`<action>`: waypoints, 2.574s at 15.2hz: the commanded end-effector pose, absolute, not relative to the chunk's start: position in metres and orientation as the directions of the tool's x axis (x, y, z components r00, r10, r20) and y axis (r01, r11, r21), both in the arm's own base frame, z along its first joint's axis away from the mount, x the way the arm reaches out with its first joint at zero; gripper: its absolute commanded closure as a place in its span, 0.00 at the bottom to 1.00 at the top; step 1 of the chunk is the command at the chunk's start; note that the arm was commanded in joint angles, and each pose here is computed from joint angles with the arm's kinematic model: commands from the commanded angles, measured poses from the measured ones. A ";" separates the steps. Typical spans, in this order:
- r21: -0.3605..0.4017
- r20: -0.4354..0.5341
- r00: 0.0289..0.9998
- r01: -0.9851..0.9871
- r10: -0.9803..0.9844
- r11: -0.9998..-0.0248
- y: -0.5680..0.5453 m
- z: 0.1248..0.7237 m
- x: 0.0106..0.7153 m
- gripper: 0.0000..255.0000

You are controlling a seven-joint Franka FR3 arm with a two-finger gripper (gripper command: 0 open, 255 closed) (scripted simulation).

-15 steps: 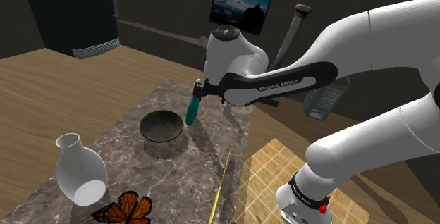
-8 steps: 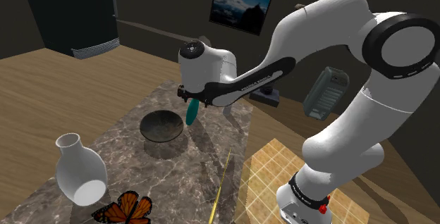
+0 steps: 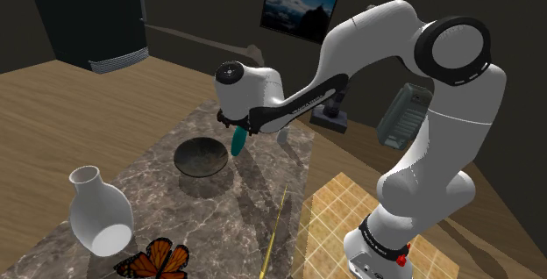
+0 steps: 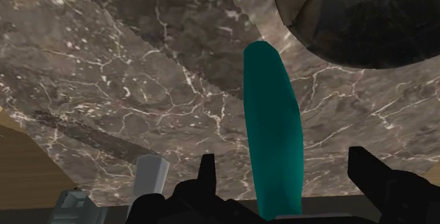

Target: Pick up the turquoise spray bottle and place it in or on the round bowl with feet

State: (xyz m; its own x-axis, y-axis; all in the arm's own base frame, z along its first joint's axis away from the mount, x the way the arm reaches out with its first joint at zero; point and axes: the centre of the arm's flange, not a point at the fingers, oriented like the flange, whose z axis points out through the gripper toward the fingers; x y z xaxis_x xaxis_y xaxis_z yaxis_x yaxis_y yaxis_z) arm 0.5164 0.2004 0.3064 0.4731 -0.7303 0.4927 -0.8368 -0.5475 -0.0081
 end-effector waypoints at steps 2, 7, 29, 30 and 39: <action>-0.008 0.493 0.473 -0.837 -0.730 -0.548 0.197 0.299 0.519 0.00; -0.009 0.493 0.473 -0.837 -0.730 -0.548 0.197 0.299 0.519 0.00; -0.009 0.493 0.473 -0.837 -0.730 -0.548 0.197 0.357 0.519 1.00; -0.009 0.493 0.473 -0.837 -0.730 -0.548 0.197 0.362 0.519 1.00; -0.009 0.493 0.473 -0.837 -0.730 -0.548 0.197 0.410 0.519 1.00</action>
State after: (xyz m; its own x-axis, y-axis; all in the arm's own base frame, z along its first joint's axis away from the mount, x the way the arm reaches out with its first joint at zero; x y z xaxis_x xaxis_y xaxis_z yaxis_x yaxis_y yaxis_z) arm 0.5187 0.1968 0.4051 0.4727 -0.7303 0.4931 -0.8368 -0.5475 -0.0087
